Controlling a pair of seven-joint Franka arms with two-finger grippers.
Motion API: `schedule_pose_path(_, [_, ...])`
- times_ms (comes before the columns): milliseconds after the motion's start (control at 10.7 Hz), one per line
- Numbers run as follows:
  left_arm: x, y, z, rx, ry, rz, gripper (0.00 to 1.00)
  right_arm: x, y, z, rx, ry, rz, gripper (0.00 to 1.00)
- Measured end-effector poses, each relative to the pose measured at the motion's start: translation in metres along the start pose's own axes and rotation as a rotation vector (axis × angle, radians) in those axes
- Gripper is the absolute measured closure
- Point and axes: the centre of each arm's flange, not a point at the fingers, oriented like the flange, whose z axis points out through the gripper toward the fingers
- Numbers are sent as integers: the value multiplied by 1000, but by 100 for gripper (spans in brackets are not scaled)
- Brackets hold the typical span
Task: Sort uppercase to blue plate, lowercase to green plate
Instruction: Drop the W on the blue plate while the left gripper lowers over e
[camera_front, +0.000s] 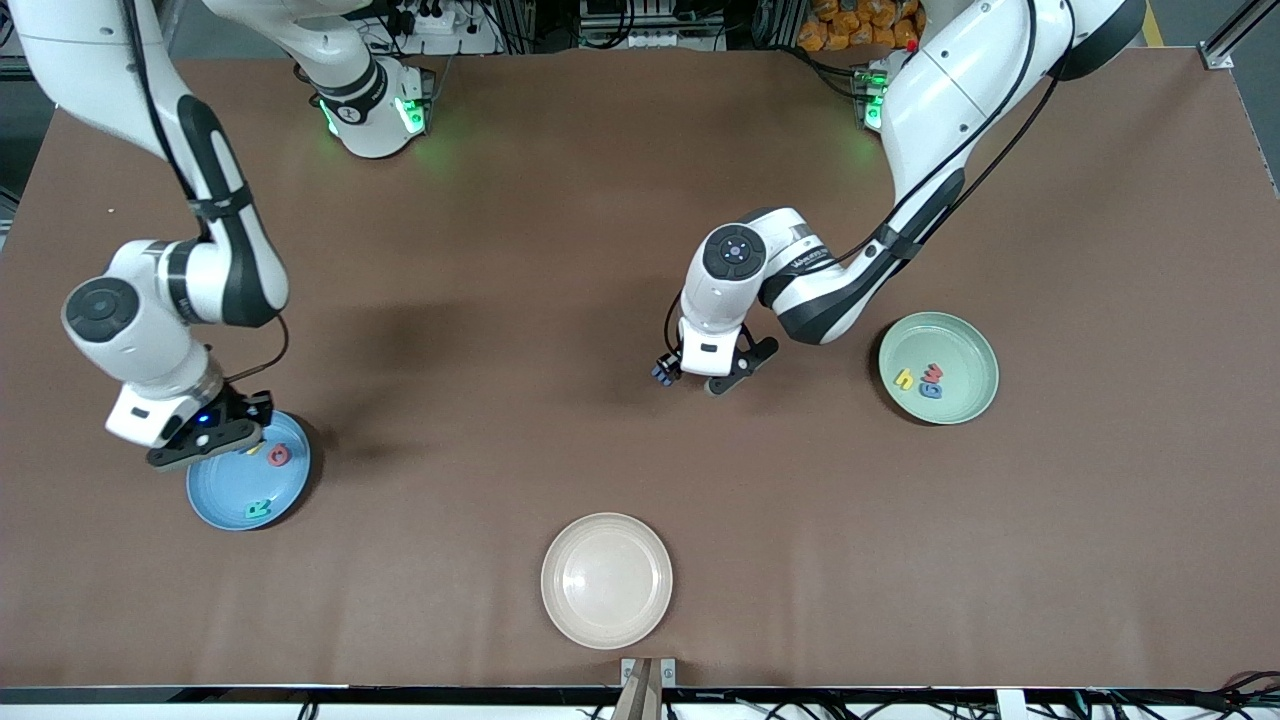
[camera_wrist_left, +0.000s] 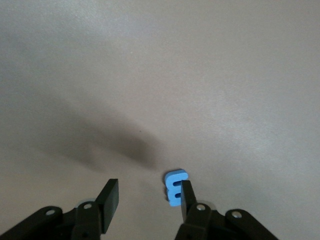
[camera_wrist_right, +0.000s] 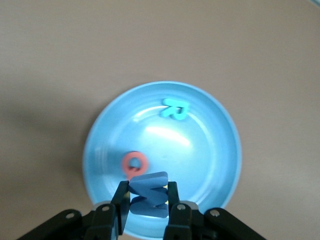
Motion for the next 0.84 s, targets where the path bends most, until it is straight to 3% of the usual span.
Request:
schedule_pose_path(94, [-3, 3, 4, 0, 3, -2, 42, 0, 10, 3, -7, 0, -1, 58])
schedule_pose_path(468, [-27, 12, 27, 19, 76, -22, 43, 5, 14, 3, -13, 7, -8, 2])
schedule_pose_path(655, [-25, 16, 26, 12, 83, -37, 44, 5, 12, 2, 5, -23, -6, 0])
schedule_pose_path(842, [-18, 20, 27, 4, 83, -50, 44, 2, 13, -6, 71, -84, 63, 0])
